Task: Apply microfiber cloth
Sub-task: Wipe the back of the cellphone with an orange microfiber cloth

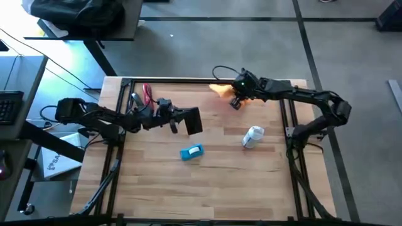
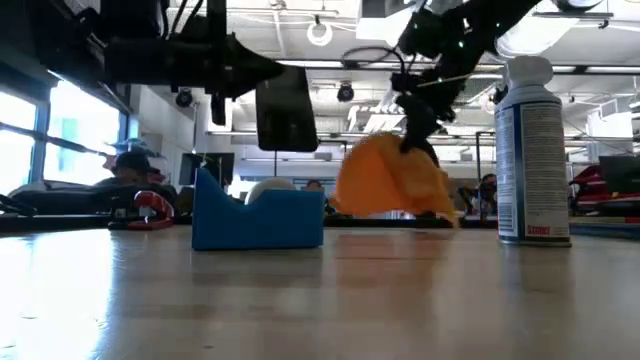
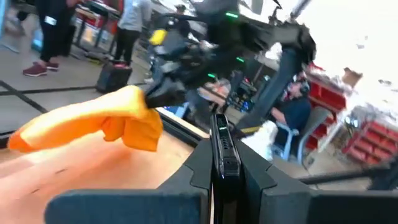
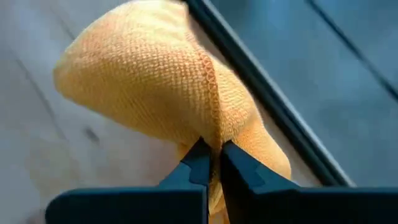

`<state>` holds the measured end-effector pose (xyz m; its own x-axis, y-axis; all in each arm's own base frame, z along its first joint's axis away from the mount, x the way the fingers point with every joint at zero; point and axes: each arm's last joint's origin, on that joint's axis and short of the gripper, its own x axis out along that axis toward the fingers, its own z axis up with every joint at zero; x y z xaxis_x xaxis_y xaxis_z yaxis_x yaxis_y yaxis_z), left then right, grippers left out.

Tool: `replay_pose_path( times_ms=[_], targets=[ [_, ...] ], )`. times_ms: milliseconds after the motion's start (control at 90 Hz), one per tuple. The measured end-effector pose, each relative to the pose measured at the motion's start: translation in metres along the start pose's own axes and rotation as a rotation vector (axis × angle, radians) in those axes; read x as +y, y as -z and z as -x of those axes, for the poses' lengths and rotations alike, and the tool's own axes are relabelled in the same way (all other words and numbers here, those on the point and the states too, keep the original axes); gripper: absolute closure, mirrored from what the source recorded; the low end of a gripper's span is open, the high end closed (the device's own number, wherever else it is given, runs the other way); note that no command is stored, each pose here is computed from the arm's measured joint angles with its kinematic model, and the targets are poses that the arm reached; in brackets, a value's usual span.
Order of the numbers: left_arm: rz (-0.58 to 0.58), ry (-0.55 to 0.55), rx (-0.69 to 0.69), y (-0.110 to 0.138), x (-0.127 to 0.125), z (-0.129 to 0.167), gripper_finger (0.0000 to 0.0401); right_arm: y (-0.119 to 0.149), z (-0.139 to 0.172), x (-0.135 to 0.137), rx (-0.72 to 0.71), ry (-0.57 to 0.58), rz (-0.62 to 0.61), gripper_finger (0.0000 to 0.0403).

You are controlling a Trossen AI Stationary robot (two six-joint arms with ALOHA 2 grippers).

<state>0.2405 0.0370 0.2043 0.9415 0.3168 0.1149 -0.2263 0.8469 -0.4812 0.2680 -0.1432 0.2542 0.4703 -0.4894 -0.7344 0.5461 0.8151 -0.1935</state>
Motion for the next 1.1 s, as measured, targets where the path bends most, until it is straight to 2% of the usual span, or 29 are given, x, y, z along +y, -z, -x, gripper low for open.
replay_pose_path(
  times_ms=[422,578,744,911,1100],
  targets=[
    [0.120,-0.126,-0.080,-0.010,0.024,0.000,0.0389,-0.039,0.022,0.048,-0.436,-0.151,0.060,0.0403],
    [0.137,-0.175,-0.112,-0.013,0.029,0.000,0.0389,-0.045,0.033,0.073,-0.551,-0.250,0.118,0.0403],
    [0.193,-0.214,-0.146,-0.014,0.032,0.000,0.0389,-0.042,0.030,0.111,-0.596,-0.313,0.238,0.0403],
    [0.253,-0.190,-0.142,-0.014,0.031,0.000,0.0389,-0.037,0.011,0.140,-0.626,-0.327,0.311,0.0403],
    [0.266,-0.078,-0.097,-0.017,0.022,-0.005,0.0389,-0.040,0.000,0.149,-0.710,-0.306,0.348,0.0403]
  ],
)
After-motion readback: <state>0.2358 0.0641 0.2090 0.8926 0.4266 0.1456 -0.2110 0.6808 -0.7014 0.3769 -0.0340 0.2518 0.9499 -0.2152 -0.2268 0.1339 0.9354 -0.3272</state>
